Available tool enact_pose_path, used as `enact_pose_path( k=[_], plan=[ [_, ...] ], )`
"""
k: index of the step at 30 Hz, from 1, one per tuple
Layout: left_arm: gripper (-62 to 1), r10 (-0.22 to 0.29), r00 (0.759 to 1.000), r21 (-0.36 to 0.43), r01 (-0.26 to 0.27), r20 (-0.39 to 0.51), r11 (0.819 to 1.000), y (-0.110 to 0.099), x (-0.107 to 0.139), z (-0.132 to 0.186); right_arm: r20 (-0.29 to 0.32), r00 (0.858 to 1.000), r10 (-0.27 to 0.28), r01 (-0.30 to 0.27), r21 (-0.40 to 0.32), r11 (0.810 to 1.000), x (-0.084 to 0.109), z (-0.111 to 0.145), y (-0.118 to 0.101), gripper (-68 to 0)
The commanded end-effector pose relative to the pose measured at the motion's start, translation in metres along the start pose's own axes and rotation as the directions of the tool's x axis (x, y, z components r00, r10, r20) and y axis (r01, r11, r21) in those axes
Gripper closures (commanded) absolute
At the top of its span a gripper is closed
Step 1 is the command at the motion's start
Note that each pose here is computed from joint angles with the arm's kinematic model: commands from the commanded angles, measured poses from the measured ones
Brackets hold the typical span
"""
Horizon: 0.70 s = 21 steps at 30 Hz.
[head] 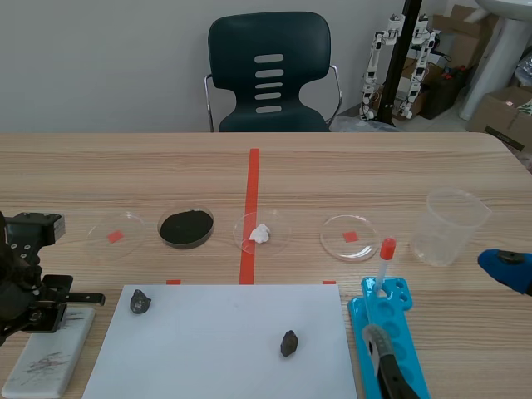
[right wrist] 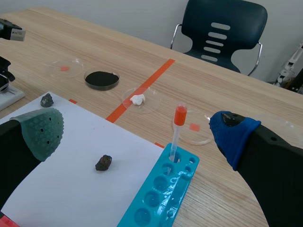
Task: Rub the mineral on the streak plate
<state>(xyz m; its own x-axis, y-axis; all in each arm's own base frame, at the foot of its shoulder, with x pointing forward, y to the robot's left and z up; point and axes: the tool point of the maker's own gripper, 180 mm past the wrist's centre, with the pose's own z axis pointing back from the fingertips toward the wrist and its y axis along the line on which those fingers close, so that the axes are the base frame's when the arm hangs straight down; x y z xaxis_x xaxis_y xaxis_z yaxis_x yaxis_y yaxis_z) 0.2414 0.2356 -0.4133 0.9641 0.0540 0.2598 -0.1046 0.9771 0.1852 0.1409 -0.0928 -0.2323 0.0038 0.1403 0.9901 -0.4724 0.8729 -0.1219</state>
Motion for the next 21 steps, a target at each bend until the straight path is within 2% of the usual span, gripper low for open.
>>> enact_pose_path(
  k=[1, 5, 8, 16, 21],
  plan=[
    [-7.0, -0.008, 0.999, 0.01, 0.008, -0.041, 1.0, 0.01, -0.013, -0.005, 0.025, 1.0, -0.003, 0.003, 0.004, 1.0, 0.006, -0.001, 0.0, -65.5],
    [-7.0, -0.005, 0.999, -0.136, 0.0, -0.036, 0.991, -0.016, -0.012, -0.004, 0.025, 1.0, -0.003, 0.003, 0.004, 1.0, 0.006, -0.001, 0.0, -65.5],
    [-7.0, 0.002, 0.999, -0.205, -0.01, -0.038, 0.979, -0.029, -0.012, -0.002, 0.025, 1.0, -0.003, 0.003, 0.004, 1.0, 0.006, -0.001, 0.0, -65.5],
    [-7.0, -0.006, 0.999, -0.292, -0.005, -0.038, 0.957, -0.044, -0.012, 0.002, 0.025, 1.0, -0.003, 0.003, 0.004, 1.0, 0.006, -0.001, 0.0, -65.5],
    [-7.0, -0.007, 0.999, -0.288, -0.004, -0.035, 0.958, -0.044, -0.012, 0.002, 0.025, 1.0, -0.003, 0.003, 0.004, 1.0, 0.006, -0.001, 0.0, -65.5]
  ],
)
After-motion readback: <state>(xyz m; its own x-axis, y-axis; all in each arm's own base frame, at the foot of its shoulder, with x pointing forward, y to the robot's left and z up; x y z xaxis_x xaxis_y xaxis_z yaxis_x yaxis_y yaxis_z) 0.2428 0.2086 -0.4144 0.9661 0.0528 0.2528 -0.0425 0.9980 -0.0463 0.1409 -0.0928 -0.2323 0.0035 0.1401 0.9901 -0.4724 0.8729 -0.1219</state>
